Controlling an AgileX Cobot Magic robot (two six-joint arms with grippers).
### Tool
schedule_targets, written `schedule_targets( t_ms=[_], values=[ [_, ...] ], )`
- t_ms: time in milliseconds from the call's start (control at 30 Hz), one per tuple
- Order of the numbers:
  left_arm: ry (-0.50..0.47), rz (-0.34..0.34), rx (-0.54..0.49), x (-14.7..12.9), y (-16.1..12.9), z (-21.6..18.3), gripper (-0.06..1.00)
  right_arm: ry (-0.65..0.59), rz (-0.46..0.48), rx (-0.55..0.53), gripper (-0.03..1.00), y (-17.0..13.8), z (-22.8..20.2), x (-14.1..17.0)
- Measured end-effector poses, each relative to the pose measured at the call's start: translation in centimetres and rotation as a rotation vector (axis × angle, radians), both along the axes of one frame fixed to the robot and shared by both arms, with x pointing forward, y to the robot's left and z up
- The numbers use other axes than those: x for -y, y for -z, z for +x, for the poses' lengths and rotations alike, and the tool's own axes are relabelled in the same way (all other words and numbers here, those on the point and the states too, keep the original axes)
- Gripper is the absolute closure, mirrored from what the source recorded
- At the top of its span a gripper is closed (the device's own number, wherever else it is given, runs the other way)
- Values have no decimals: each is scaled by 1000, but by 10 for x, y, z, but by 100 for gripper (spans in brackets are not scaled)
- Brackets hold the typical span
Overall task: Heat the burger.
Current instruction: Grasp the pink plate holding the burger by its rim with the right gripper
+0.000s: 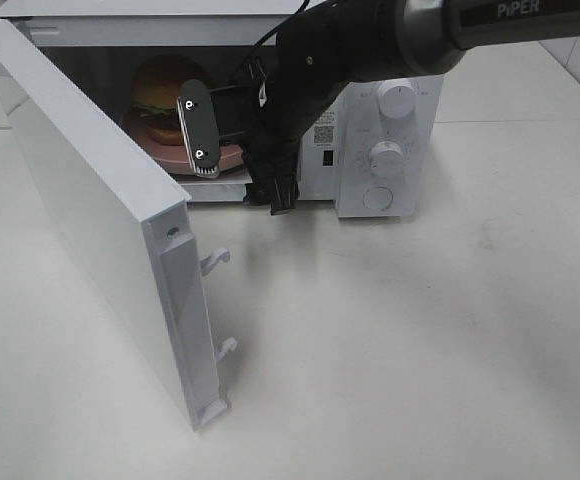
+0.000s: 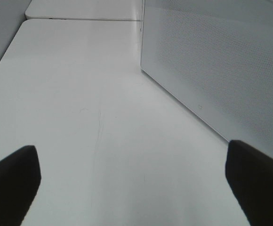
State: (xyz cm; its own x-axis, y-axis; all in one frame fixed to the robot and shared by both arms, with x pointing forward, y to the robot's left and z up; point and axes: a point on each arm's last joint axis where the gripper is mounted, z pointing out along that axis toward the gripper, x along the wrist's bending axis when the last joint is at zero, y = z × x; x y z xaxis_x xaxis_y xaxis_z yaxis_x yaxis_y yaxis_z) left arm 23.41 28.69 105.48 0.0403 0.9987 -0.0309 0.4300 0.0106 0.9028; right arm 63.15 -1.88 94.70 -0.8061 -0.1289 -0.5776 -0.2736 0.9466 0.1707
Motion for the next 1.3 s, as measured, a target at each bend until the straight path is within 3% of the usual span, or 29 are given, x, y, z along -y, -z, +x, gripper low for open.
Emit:
schedule_targets(
  t_ms=[933, 1100, 1167, 1200, 1233, 1267, 1300],
  values=[
    [0, 0, 0, 0, 0, 0, -4, 9, -14, -1, 15, 36, 42, -24],
    [0, 0, 0, 0, 0, 0, -4, 10, -15, 8, 26, 39, 46, -25],
    [0, 0, 0, 0, 0, 0, -4, 11, -25, -2, 38, 42, 46, -25],
    [0, 0, 0, 0, 0, 0, -4, 11, -25, -2, 38, 42, 46, -25],
    [0, 0, 0, 0, 0, 0, -4, 14, -36, -17, 49, 43, 45, -24],
    [0, 0, 0, 0, 0, 0, -4, 14, -36, -17, 49, 43, 45, -24],
    [0, 0, 0, 0, 0, 0, -4, 16, -35, -32, 58, 44, 43, -25]
  ],
)
